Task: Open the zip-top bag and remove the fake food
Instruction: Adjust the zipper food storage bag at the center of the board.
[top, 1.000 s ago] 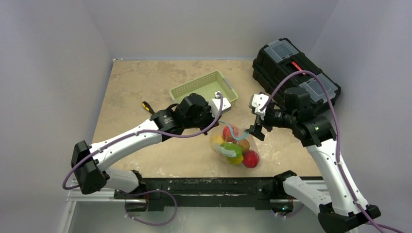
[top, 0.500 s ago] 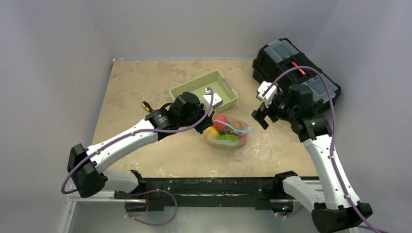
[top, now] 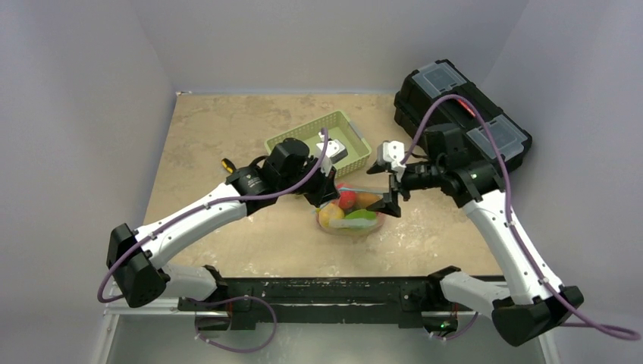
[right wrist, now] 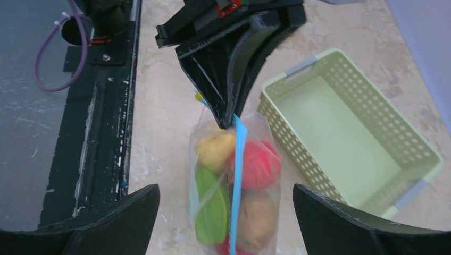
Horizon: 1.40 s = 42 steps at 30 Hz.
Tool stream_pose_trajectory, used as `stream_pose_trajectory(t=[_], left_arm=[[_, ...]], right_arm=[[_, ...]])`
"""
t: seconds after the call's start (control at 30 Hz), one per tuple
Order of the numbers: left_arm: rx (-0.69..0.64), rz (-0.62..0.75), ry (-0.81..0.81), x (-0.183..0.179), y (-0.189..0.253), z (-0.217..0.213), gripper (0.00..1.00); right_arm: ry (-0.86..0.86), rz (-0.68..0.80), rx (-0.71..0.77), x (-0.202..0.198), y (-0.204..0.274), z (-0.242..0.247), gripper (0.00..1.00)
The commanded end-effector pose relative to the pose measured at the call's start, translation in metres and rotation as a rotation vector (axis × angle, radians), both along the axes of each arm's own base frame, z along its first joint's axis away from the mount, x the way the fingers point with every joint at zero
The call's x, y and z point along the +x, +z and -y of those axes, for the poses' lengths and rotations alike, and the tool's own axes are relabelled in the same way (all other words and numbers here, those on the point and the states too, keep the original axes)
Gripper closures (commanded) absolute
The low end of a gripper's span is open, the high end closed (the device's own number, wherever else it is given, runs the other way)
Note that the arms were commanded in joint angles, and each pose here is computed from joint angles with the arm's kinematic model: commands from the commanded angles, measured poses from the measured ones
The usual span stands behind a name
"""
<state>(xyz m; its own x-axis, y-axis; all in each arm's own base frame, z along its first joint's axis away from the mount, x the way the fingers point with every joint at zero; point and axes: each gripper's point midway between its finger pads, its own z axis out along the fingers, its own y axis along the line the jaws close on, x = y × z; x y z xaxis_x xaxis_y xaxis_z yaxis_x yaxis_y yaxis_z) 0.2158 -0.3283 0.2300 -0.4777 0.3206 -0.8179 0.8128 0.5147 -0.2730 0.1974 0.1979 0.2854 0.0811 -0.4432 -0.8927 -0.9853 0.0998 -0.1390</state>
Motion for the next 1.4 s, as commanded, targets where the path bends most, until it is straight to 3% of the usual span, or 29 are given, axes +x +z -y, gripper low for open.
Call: stream_pose_trajectory(t=[0.0, 0.17, 0.27, 0.4, 0.43, 0.47, 0.6, 0.7, 0.73, 0.8, 0.93, 1.0, 1.23, 1.37], left_arm=[[-0.145, 0.011, -0.035, -0.001, 0.045, 0.020, 1.00], [-0.160, -0.007, -0.051, -0.005, 0.047, 0.022, 1.00], [-0.166, -0.006, -0.054, -0.006, 0.049, 0.021, 1.00], [-0.178, 0.002, -0.053, -0.007, 0.057, 0.019, 1.00], [-0.177, 0.003, -0.054, -0.008, 0.058, 0.018, 1.00], [-0.182, 0.007, -0.056, -0.008, 0.060, 0.016, 0.94], [-0.217, 0.078, -0.046, -0.011, 0.074, -0.009, 0.47], [-0.232, 0.210, -0.041, -0.019, 0.078, -0.034, 0.22], [-0.234, 0.260, -0.050, -0.024, 0.078, -0.042, 0.19], [-0.223, 0.365, -0.053, -0.029, 0.072, -0.058, 0.14], [-0.172, 0.563, -0.019, -0.027, 0.038, -0.085, 0.13], [-0.211, 0.674, 0.021, -0.020, 0.039, -0.090, 0.13], [-0.270, 0.724, 0.040, -0.010, 0.012, -0.080, 0.15], [-0.373, 0.746, 0.000, -0.018, 0.024, -0.070, 0.17]], right_arm=[[-0.040, -0.014, -0.033, 0.016, -0.018, -0.016, 0.12], [-0.088, 0.014, -0.068, 0.032, -0.030, -0.019, 0.28], [-0.104, 0.013, -0.091, 0.037, -0.038, -0.019, 0.54], [-0.111, 0.018, -0.089, 0.037, -0.037, -0.019, 1.00], [-0.114, 0.027, -0.088, 0.037, -0.034, -0.018, 1.00], [-0.110, 0.035, -0.074, 0.036, -0.029, -0.019, 1.00], [-0.157, 0.045, -0.045, 0.040, -0.017, -0.011, 1.00], [-0.156, 0.030, -0.017, 0.038, -0.014, -0.008, 1.00], [-0.149, 0.023, -0.009, 0.036, -0.014, -0.009, 1.00], [-0.136, 0.014, 0.001, 0.034, -0.014, -0.010, 1.00], [-0.094, 0.004, 0.010, 0.027, -0.017, -0.012, 1.00], [-0.070, -0.002, 0.008, 0.022, -0.017, -0.013, 1.00], [0.085, 0.028, 0.010, 0.000, -0.005, -0.016, 1.00], [0.132, 0.007, 0.038, -0.004, 0.007, -0.021, 1.00]])
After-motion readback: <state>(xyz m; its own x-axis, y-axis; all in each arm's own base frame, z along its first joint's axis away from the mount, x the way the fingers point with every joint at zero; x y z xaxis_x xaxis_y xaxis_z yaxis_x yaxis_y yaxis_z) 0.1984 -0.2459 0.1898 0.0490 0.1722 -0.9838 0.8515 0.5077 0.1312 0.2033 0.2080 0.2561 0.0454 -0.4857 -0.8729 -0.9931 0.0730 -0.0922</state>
